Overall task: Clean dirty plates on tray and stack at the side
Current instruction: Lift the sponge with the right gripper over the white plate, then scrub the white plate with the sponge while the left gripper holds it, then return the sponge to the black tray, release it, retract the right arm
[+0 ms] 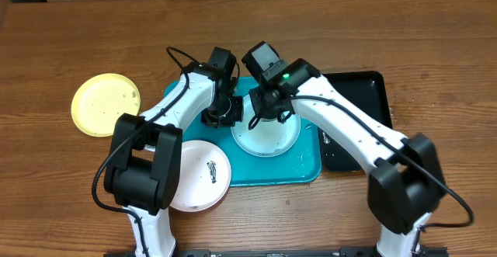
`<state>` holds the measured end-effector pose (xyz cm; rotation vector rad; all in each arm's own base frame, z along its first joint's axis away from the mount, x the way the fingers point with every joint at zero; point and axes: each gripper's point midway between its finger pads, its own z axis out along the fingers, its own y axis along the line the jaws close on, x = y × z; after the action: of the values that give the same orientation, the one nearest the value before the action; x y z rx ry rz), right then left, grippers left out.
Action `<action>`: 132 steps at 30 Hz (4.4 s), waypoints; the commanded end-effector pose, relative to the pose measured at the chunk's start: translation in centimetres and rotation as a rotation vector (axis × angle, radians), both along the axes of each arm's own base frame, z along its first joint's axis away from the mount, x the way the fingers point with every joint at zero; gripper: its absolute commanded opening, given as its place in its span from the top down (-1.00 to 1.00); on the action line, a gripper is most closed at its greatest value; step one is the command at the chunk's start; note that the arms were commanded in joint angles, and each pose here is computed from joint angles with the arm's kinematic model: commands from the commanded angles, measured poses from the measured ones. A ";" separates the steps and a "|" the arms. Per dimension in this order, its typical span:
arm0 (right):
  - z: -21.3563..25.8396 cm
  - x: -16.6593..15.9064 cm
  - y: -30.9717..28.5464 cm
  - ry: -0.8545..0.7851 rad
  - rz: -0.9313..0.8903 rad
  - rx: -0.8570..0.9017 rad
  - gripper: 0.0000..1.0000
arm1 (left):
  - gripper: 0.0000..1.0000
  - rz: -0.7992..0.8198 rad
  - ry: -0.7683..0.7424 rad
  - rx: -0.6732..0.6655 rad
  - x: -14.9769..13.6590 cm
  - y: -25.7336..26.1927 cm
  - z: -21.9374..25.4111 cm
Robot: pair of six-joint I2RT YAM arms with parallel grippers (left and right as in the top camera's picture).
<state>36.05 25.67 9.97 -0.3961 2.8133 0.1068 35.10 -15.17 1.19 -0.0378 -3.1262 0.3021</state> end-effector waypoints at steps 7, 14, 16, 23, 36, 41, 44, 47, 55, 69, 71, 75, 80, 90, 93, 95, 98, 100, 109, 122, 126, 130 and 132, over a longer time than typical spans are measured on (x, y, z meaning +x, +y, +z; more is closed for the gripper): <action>-3.2 2.1 -3.2 0.018 -0.078 -0.120 0.93 | 0.92 -0.022 0.028 0.009 -0.7 0.2 -0.9; -4.9 2.1 -4.5 0.063 -0.097 -0.152 0.93 | 0.92 -0.024 0.028 0.009 -0.7 0.1 -0.9; -5.0 2.0 -4.6 0.067 -0.093 -0.156 0.93 | 0.92 -0.024 0.028 0.009 -0.7 0.1 -0.9; -5.6 1.9 -4.6 0.067 -0.093 -0.156 0.93 | 0.92 -0.024 0.028 0.009 -0.7 0.1 -0.9; -6.8 1.5 -4.8 0.071 -0.092 -0.159 0.66 | 0.92 -0.024 0.025 0.008 -0.6 0.1 -0.9; -6.8 1.5 -4.8 0.074 -0.092 -0.161 0.66 | 0.92 -0.024 0.025 0.008 -0.6 0.1 -0.9; -6.8 1.4 -4.8 0.074 -0.092 -0.161 0.62 | 0.92 -0.024 0.025 0.008 -0.6 0.1 -0.9; -6.8 1.4 -4.9 0.075 -0.092 -0.161 0.67 | 0.92 -0.024 0.025 0.008 -0.6 0.1 -0.9; -7.8 1.2 -5.2 0.078 -0.087 -0.166 0.92 | 0.92 -0.024 0.026 0.009 -0.6 0.1 -0.9; -10.4 -0.3 -4.4 0.129 -0.016 -0.088 0.93 | 0.92 -0.024 0.026 0.009 -0.6 0.1 -0.9; -10.4 -0.6 -3.7 0.153 0.013 -0.044 0.93 | 0.92 -0.024 0.025 0.008 -0.6 0.1 -0.9; -10.2 -1.4 -1.8 0.210 0.080 0.084 0.93 | 0.92 -0.024 0.025 0.008 -0.6 0.1 -0.9; -9.3 -2.4 1.1 0.271 0.127 0.256 0.93 | 0.92 -0.024 0.025 0.008 -0.6 0.1 -0.9; -5.6 -4.1 3.8 0.395 0.211 0.471 0.93 | 0.92 -0.024 0.026 0.009 -0.6 0.1 -0.9; -1.9 -2.4 1.4 0.396 0.169 0.488 0.93 | 0.92 -0.024 0.026 0.009 -0.6 0.1 -0.9; 0.1 -1.5 0.0 0.369 0.167 0.492 0.93 | 0.92 -0.024 0.025 0.008 -0.6 0.1 -0.9; 2.0 -0.4 -2.5 0.325 0.120 0.466 0.93 | 0.92 -0.024 0.026 0.009 -0.6 0.1 -0.9; 2.5 0.1 -5.1 0.304 0.062 0.411 0.93 | 0.91 -0.024 0.025 0.008 -0.6 0.1 -0.9; -0.4 -0.2 -16.6 0.351 -0.214 0.080 0.93 | 0.92 -0.024 0.025 0.008 -0.6 0.1 -0.9; -5.9 -1.6 -20.7 0.341 -0.352 -0.115 0.89 | 0.88 -0.024 0.025 0.008 -0.6 0.1 -0.9; -6.5 -2.0 -20.8 0.348 -0.351 -0.117 0.29 | 0.88 -0.024 0.026 0.008 -0.6 0.1 -0.9; -5.2 -0.8 -20.9 0.318 -0.361 -0.106 -0.25 | 0.75 -0.024 0.026 0.008 -0.6 0.1 -0.9; -3.8 0.1 -21.3 0.297 -0.375 -0.097 -0.38 | 0.66 -0.024 0.026 0.008 -0.6 0.1 -0.9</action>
<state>33.67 4.88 3.26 0.1112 3.2297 -0.0686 35.09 -15.16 1.16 -0.0437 -3.1263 0.3013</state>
